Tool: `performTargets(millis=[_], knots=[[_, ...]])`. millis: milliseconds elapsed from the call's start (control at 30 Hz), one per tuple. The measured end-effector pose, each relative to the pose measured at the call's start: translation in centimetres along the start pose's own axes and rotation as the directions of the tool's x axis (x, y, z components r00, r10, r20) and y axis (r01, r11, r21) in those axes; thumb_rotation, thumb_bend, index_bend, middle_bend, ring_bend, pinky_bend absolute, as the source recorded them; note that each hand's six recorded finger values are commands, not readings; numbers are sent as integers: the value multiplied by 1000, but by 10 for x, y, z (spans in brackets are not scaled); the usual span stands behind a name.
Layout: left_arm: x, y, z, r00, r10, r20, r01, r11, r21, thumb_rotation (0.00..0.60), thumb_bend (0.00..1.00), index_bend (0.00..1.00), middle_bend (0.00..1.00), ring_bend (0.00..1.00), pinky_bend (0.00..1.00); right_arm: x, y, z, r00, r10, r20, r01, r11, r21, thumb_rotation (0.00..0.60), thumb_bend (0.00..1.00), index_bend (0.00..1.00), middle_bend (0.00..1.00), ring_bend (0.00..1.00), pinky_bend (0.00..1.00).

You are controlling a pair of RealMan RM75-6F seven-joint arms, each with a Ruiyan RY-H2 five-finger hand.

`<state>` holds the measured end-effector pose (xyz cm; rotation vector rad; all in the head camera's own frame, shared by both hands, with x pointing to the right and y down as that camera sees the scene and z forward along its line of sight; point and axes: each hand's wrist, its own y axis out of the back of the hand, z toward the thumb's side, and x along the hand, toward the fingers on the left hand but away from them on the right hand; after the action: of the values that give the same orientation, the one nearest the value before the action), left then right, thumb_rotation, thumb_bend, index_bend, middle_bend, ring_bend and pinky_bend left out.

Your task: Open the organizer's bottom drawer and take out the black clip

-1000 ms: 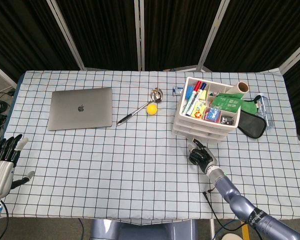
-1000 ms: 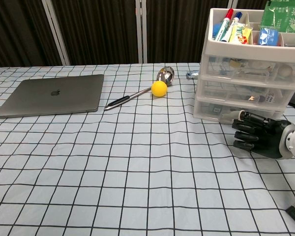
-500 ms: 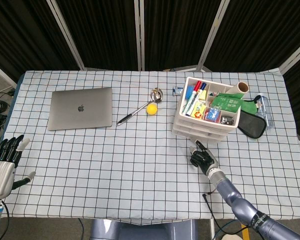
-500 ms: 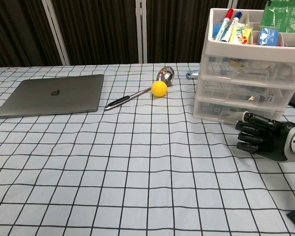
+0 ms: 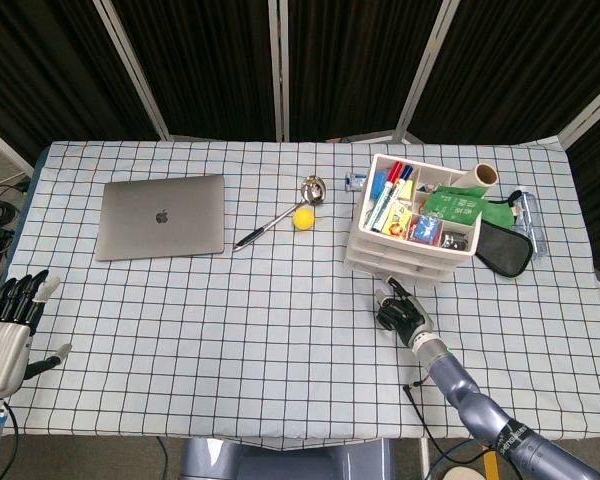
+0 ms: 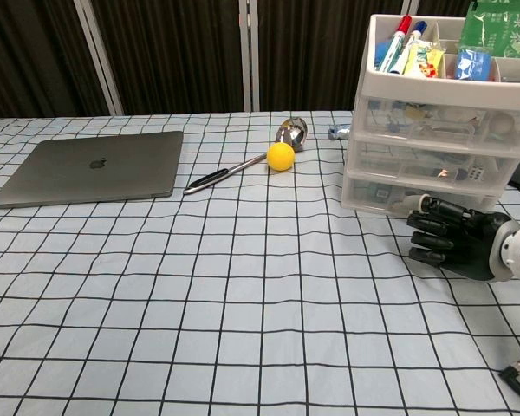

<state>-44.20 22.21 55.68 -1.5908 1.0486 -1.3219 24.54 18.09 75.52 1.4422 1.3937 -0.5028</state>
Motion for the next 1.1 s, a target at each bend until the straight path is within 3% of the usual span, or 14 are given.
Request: performTargets(millis=[300,567,1100], knots=[[0,0,1,1000,-5,6,5,1000,-3,600,173,0,0,0,0,-8,-11,1,1000,30,6,-29,999,-29,600,413,176,941,1000,935],[0,-3,3,1000,-17,13,17,1000,4,600,174,0,0,0,0,-13,-14,2,999,44,13,-43,998,-37,600,431,277,941,1000,935],[-1,-4,5,1000,-20,22,20,1000,7,600,173,0,0,0,0,-14,-22,-7,996,77,41,-76,997,-16,600,431,279,941,1000,935]])
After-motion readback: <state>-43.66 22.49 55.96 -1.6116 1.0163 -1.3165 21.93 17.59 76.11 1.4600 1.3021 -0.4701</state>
